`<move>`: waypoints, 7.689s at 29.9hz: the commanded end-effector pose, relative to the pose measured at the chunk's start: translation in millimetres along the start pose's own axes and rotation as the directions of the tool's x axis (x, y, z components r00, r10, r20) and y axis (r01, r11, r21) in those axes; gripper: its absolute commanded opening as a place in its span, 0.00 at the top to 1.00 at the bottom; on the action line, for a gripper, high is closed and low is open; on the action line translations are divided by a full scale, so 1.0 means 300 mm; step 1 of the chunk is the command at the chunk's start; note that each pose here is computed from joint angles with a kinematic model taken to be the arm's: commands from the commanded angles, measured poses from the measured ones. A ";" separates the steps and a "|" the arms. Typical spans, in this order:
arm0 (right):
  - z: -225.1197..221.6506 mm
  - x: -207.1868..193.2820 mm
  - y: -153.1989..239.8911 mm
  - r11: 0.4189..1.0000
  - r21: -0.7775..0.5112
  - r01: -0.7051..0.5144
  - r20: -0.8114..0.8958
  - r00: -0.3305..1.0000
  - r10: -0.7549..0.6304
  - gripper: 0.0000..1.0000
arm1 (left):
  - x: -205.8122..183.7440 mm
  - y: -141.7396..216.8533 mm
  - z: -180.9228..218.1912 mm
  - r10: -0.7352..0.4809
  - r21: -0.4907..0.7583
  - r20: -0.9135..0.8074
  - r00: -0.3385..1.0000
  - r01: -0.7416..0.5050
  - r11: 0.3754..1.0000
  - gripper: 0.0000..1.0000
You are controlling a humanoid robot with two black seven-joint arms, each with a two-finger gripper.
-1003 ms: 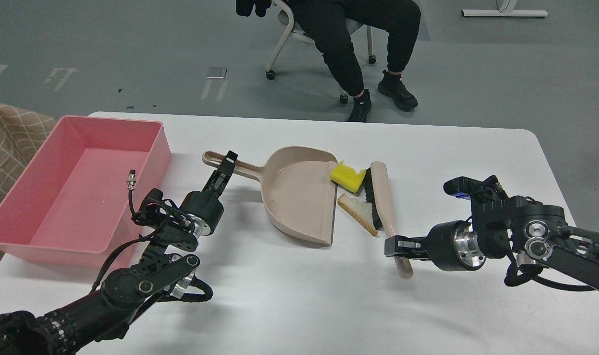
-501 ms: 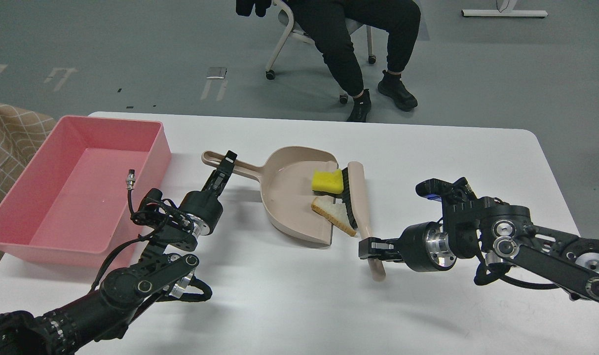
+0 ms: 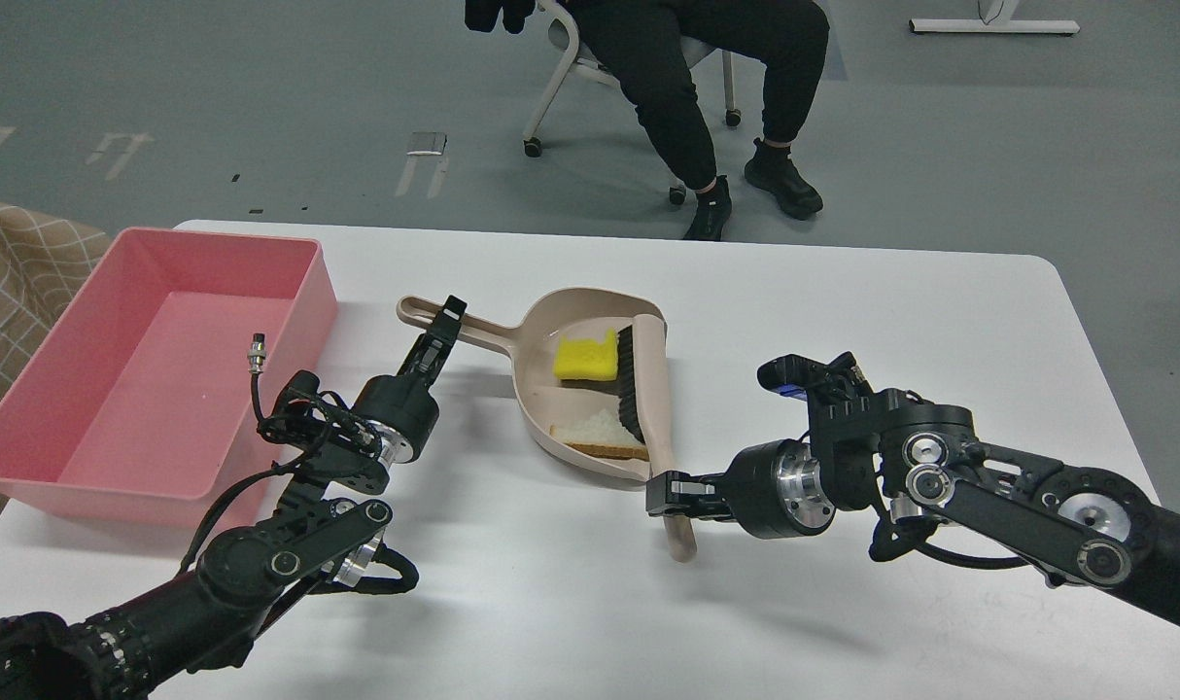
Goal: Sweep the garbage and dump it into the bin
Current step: 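Sweep the yellow sponge and wooden stick into the dustpan with the brush, then brush the sponge and stick farther into the dustpan with the right gripper, then lift the brush away from the dustpan with the right gripper, then lift the dustpan with the left gripper over the pink bin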
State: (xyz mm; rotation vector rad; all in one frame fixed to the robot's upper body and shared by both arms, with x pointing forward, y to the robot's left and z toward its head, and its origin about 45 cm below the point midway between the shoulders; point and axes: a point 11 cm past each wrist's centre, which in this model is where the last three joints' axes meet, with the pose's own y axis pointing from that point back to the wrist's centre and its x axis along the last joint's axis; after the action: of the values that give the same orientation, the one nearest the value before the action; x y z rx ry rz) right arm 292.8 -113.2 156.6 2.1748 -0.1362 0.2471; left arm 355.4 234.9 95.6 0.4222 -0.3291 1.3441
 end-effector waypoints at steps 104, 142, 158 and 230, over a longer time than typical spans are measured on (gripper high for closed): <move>-0.109 0.015 0.103 0.996 0.084 0.024 -0.041 0.999 -0.021 1.00 | 0.012 -0.002 0.019 0.011 -0.008 -0.031 0.999 -0.011 1.000 1.00; -0.291 0.105 0.101 0.983 0.184 -0.021 -0.086 0.996 0.037 1.00 | 0.015 -0.003 0.020 0.009 -0.011 -0.026 1.000 -0.009 1.000 1.00; -0.146 0.206 0.281 0.983 0.117 -0.143 -0.028 0.989 0.148 1.00 | 0.032 -0.010 0.030 0.029 -0.004 -0.067 0.997 -0.029 1.000 1.00; 0.179 0.227 0.448 0.973 -0.049 -0.227 0.191 0.954 0.232 1.00 | 0.764 -0.031 0.195 0.183 -0.052 -0.208 0.961 -0.197 0.979 1.00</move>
State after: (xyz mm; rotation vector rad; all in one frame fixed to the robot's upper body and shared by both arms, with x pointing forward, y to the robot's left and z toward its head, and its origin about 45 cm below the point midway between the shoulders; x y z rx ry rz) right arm 340.7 -235.1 249.6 2.1539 -0.5056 0.1624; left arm 411.2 393.1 243.2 0.2002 -0.2448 1.5504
